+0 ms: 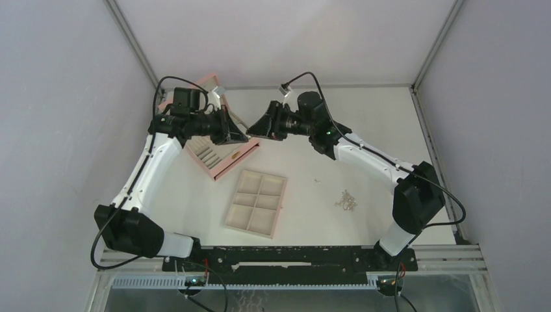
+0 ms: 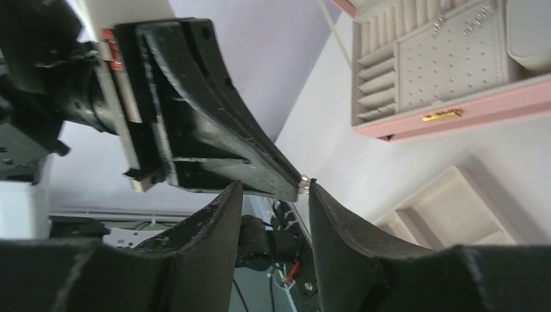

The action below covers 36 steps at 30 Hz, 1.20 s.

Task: Organize the mixed jewelry
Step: Place the jewelry in the jewelry box.

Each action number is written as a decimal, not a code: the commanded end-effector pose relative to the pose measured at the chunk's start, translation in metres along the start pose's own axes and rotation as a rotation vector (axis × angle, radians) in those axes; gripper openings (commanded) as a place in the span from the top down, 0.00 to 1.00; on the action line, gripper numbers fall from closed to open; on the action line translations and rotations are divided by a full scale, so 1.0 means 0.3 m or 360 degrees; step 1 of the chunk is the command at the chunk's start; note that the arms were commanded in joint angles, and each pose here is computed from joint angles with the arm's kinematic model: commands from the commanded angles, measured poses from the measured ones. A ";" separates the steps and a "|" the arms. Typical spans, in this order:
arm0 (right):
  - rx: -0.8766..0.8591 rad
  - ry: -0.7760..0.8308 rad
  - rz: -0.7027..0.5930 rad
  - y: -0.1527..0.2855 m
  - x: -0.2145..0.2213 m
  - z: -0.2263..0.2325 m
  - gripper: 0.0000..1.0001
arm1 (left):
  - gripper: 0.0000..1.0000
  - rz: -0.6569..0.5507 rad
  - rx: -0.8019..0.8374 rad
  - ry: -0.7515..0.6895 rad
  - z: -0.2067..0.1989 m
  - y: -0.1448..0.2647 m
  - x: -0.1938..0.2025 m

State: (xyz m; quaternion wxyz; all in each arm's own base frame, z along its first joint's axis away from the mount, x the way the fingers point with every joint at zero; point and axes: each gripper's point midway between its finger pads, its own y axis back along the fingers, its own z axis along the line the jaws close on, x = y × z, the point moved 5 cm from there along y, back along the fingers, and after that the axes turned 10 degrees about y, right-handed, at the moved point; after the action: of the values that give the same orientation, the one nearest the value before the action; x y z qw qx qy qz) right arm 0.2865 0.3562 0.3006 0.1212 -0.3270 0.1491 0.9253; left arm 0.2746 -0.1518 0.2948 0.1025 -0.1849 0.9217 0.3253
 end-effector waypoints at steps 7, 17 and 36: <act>0.0155 0.0055 0.0051 -0.009 0.018 -0.031 0.51 | 1.00 0.0011 0.0104 -0.0026 -0.040 0.020 0.011; 0.0220 0.0032 0.0020 -0.008 0.008 -0.055 0.51 | 1.00 0.0022 0.0106 -0.0033 -0.035 0.024 0.024; 0.0286 0.0036 0.0003 -0.010 -0.016 -0.088 0.51 | 1.00 0.0027 0.0142 -0.0051 -0.055 0.048 0.042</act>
State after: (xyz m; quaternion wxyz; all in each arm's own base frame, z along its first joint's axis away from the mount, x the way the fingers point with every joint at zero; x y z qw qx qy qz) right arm 0.2965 0.3472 0.2680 0.1340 -0.2994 0.2370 0.9145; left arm 0.2667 -0.1535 0.2945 0.0992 -0.1714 0.9290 0.3127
